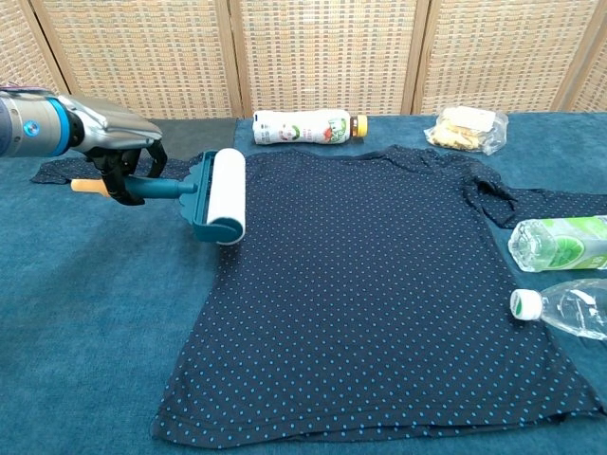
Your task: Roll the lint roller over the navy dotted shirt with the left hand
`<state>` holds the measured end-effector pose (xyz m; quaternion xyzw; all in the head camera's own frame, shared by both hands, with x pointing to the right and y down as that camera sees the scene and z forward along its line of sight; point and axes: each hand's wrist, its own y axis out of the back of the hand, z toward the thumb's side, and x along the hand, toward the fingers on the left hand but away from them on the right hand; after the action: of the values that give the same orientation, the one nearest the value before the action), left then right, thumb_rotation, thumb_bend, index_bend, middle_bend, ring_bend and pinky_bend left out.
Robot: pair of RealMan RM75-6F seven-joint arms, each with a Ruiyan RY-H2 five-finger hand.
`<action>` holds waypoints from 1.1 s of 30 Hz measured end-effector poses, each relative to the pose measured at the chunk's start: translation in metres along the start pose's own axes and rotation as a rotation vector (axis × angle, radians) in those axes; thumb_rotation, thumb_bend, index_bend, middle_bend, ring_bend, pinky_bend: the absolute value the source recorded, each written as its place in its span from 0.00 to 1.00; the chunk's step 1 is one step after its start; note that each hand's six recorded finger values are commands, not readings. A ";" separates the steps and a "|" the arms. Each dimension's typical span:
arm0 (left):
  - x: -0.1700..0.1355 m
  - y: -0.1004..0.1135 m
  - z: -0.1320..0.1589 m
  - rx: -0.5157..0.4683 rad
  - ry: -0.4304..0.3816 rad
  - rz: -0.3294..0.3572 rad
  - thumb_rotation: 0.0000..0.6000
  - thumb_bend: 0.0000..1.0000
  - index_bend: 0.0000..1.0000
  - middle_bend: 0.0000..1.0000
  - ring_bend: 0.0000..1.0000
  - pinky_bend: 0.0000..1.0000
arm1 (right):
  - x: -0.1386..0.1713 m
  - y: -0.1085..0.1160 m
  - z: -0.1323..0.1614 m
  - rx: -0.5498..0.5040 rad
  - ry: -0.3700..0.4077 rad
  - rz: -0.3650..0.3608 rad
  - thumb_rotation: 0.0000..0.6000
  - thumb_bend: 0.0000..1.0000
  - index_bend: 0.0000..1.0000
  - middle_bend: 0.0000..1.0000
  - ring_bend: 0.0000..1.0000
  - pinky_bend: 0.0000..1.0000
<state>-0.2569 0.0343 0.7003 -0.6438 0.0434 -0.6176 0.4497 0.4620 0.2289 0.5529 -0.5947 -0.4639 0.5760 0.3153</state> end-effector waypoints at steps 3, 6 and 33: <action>0.004 0.002 0.009 0.023 -0.015 0.004 1.00 0.61 0.89 0.94 0.77 0.68 | -0.001 -0.002 -0.002 0.002 -0.005 0.007 1.00 0.08 0.00 0.00 0.00 0.00; 0.008 0.005 0.015 0.049 -0.027 0.008 1.00 0.61 0.89 0.94 0.77 0.68 | -0.001 -0.004 -0.003 0.003 -0.010 0.012 1.00 0.08 0.00 0.00 0.00 0.00; 0.023 0.009 0.070 0.165 -0.083 -0.018 1.00 0.61 0.90 0.94 0.77 0.68 | -0.005 -0.003 -0.015 -0.023 -0.046 0.022 1.00 0.08 0.00 0.00 0.00 0.00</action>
<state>-0.1886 0.0515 0.7235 -0.6301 -0.0320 -0.5958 0.4970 0.4767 0.2275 0.5594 -0.5899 -0.4712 0.5875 0.2913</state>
